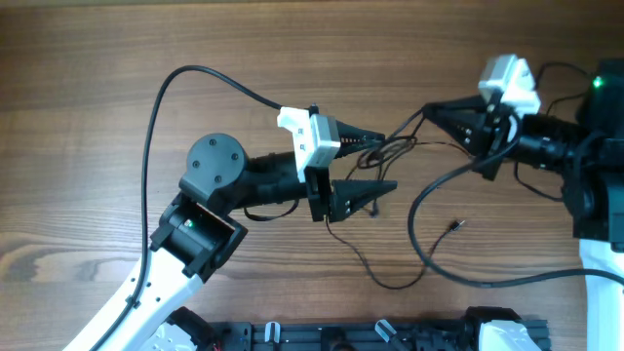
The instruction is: Untangle cables
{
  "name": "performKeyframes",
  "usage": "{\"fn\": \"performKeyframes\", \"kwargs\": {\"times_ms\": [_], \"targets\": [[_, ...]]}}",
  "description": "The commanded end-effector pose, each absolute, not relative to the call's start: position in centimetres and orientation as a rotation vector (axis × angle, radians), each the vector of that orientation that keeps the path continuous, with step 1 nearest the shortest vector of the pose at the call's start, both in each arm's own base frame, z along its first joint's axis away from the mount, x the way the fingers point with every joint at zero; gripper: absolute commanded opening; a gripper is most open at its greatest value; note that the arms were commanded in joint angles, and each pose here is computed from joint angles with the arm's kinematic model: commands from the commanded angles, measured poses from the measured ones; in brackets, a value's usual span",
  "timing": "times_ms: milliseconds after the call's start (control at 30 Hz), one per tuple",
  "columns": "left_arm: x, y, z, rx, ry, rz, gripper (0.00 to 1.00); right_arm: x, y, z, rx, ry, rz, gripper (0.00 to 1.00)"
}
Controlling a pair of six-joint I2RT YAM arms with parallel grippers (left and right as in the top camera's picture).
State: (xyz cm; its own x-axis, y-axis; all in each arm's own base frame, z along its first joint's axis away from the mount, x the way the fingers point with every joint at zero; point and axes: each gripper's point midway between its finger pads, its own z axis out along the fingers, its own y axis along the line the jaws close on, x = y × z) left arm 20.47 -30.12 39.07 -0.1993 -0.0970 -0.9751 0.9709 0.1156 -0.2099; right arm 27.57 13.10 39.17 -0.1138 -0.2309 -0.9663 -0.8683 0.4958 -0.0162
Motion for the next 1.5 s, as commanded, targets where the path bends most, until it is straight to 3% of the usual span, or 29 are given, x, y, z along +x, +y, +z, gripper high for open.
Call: {"fn": "performKeyframes", "kwargs": {"times_ms": [0, 167, 300, 567, 700, 767, 867, 1167, 1333, 1400, 1467], "targets": [[20.1, -29.9, 39.6, 0.948, 1.349, -1.334, 0.68, 28.6, 11.7, 39.5, -0.839, 1.691, 0.731, 0.04], [20.7, -29.5, 39.9, 0.916, 1.351, -1.313, 0.64, 27.7, 12.0, 40.2, -0.903, 1.615, 0.77, 0.04], [22.8, -28.2, 39.4, 0.799, 1.452, -1.329, 0.73, 27.1, 12.4, 40.6, -0.924, 1.584, 0.81, 0.04], [22.6, -28.3, 38.3, 0.809, 1.508, -1.353, 0.72, 25.9, 13.1, 41.3, -0.976, 1.514, 0.875, 0.04], [22.2, -28.6, 37.3, 0.835, 1.546, -1.386, 0.61, 25.4, 13.3, 41.6, -0.99, 1.489, 0.91, 0.04], [22.4, -28.7, 37.0, 0.833, 1.556, -1.388, 0.48, 25.3, 13.4, 41.7, -0.992, 1.486, 0.917, 0.04], [23.3, -28.9, 36.2, 0.807, 1.587, -1.374, 0.04, 24.9, 13.6, 41.9, -1.005, 1.463, 0.946, 0.04], [24.1, -29.7, 34.8, 0.794, 1.638, -1.379, 0.04, 24.5, 13.7, 42.1, -1.013, 1.447, 0.969, 0.04], [32.3, -23.0, 32.3, 0.182, 1.859, -1.005, 0.04, 31.0, 8.6, 38.1, -0.542, 1.889, 0.647, 0.04], [34.0, -18.6, 30.9, -0.059, 1.909, -0.795, 0.04, 33.0, 4.9, 36.6, -0.271, 2.016, 0.468, 0.04], [33.8, -17.3, 31.1, -0.097, 1.908, -0.75, 0.04, 33.7, 2.9, 36.1, -0.131, 2.053, 0.377, 0.04]]}}
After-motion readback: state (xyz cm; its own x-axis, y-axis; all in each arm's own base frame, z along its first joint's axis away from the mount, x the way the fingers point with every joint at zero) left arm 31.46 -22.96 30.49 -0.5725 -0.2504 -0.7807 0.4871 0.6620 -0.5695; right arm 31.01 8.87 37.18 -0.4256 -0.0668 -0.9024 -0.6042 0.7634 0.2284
